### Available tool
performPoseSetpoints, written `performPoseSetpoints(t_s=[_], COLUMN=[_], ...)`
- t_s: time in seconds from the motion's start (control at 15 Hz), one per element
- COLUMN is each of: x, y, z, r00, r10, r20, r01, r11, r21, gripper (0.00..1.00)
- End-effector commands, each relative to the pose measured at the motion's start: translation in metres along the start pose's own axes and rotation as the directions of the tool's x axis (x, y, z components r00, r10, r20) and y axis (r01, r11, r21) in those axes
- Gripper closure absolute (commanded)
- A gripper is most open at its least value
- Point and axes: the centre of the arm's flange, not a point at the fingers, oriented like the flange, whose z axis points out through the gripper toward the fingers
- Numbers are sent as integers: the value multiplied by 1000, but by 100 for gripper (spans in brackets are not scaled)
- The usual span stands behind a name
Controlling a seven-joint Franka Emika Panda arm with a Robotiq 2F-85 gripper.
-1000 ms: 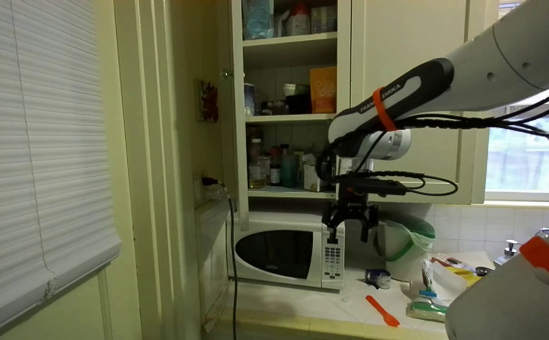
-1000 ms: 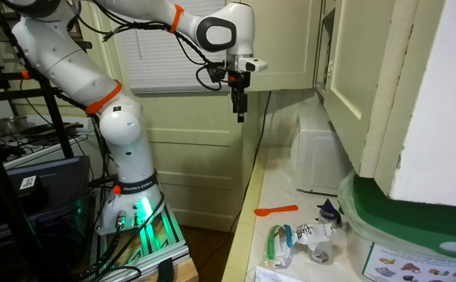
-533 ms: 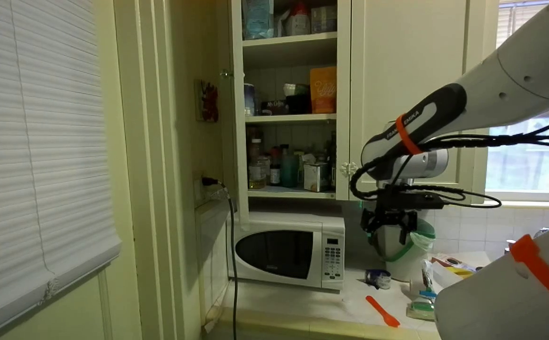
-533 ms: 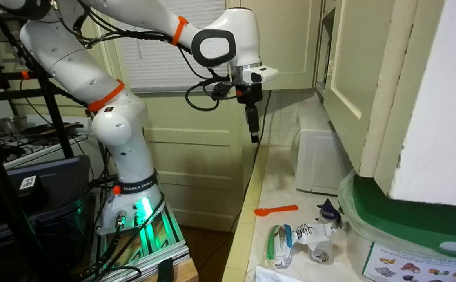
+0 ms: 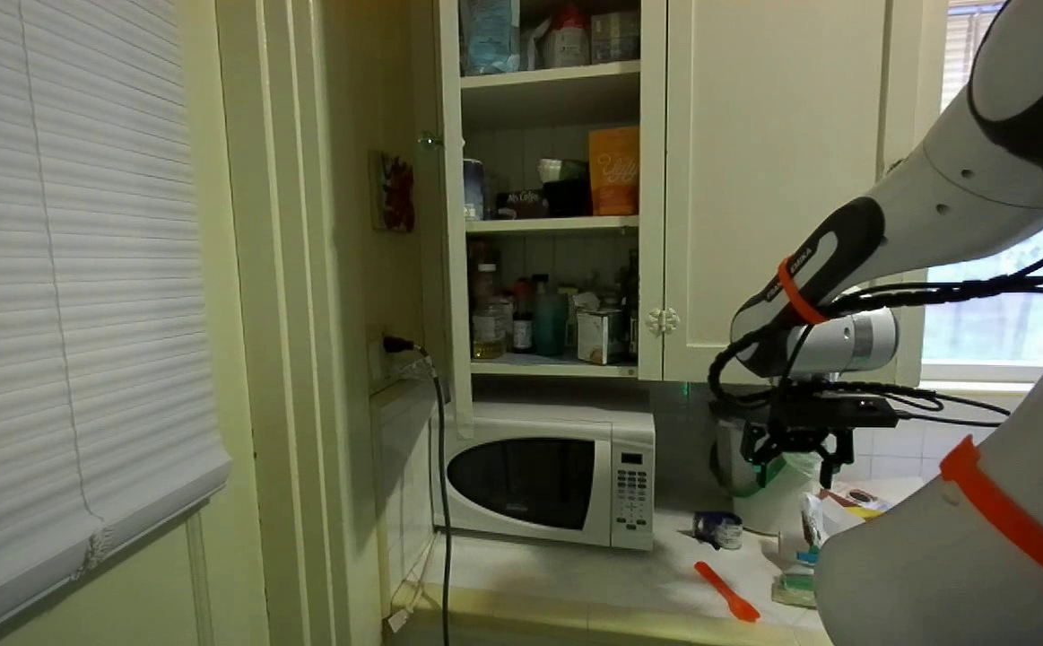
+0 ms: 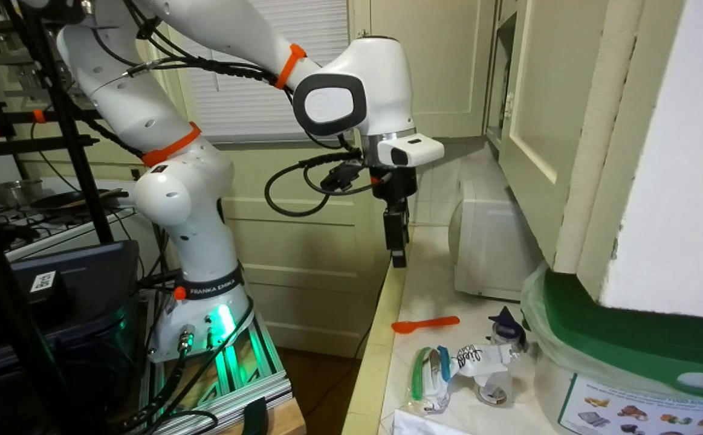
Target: Put the plastic bag on the microwave
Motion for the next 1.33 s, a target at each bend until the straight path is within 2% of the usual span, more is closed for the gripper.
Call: performPoseSetpoints(t_s=[0.0,0.33,0.47,0.6,0.73,0.93,1.07,1.27], x=[1,3,11,19,26,41,51,59], y=[5,8,15,31,44,55,58,58], z=[5,8,28,45,61,77,89,107], r00=[1000,1000,998,994,990,987,983,976], r10=[13,26,41,76,114,159,171,172], r20=[4,7,37,77,84,11,-65,-136], r01=[-13,-26,-38,-69,-106,-158,-176,-185], r11=[1000,1000,996,994,990,984,980,979], r21=[1,0,-78,-90,-93,-84,-88,-87], gripper=[0,0,0,0,0,0,0,0])
